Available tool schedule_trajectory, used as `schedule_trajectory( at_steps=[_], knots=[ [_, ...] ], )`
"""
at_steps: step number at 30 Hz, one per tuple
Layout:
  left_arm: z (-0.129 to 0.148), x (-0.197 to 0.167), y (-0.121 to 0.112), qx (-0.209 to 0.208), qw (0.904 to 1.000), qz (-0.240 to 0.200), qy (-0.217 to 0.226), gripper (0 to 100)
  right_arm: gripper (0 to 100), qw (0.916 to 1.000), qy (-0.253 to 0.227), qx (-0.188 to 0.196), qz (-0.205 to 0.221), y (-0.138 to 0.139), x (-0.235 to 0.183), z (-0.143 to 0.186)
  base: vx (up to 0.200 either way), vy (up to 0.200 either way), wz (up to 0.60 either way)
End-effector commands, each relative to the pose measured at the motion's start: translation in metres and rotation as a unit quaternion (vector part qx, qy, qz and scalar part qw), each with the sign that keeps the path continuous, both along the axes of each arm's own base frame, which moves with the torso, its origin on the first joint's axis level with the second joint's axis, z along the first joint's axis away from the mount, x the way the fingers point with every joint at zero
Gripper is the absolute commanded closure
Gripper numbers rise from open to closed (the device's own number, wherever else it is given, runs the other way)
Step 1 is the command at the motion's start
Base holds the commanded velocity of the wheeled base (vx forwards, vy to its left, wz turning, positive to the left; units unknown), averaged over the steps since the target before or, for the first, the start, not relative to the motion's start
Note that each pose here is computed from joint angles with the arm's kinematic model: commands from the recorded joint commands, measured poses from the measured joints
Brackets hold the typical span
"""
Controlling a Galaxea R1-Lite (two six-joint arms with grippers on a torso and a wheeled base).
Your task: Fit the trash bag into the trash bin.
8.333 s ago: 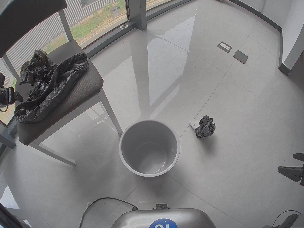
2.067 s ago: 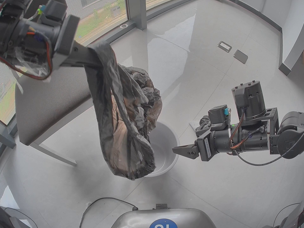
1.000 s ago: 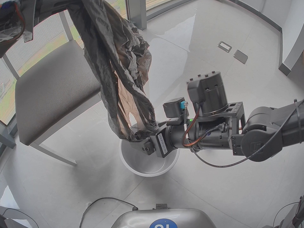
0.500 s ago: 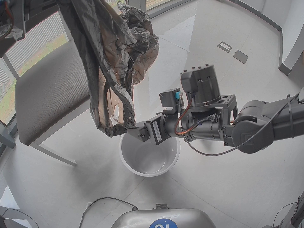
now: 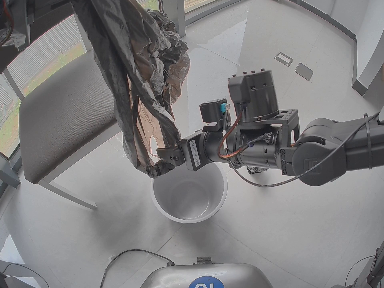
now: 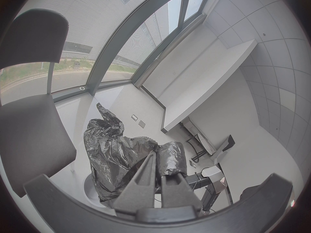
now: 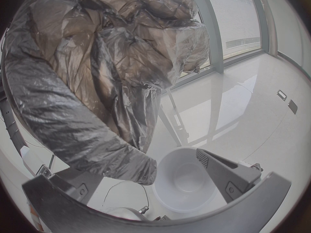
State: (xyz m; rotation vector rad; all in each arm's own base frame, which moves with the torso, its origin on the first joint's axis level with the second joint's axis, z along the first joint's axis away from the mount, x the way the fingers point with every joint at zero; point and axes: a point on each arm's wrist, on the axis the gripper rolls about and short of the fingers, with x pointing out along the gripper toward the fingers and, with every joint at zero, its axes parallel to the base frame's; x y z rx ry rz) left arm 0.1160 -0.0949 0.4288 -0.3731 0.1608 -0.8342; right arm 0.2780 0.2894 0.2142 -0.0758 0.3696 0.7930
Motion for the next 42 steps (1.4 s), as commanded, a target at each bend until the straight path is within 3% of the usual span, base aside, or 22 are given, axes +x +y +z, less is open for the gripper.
schedule_trajectory(
  at_steps=[1,18,19,33,37,42],
  knots=[
    [0.000,0.001,-0.001,0.000,1.0000,-0.002,0.001,100,0,1.0000,-0.004,0.001,-0.004,0.002,0.004,0.000,0.000,0.000,0.00],
    [0.003,0.000,-0.004,-0.005,0.9999,-0.010,-0.005,100,0,0.9998,-0.016,0.010,-0.002,0.027,0.026,-0.007,0.000,0.000,0.00],
    [0.003,0.000,-0.004,-0.005,0.9999,-0.010,-0.005,100,100,0.9998,-0.016,0.010,-0.002,0.027,0.026,-0.007,0.000,0.000,0.00],
    [0.004,0.001,-0.005,-0.004,0.9999,-0.011,-0.004,100,100,0.9998,-0.014,0.013,-0.005,0.021,0.021,-0.001,0.000,0.000,0.00],
    [0.000,0.005,-0.008,0.004,0.9999,-0.010,0.007,100,100,1.0000,-0.002,0.002,-0.005,0.003,0.003,0.001,0.000,0.000,0.00],
    [-0.016,0.013,-0.014,0.045,0.9976,-0.001,0.052,100,100,0.9997,0.015,-0.017,-0.005,-0.030,-0.028,0.002,0.000,0.000,0.00]
  ],
)
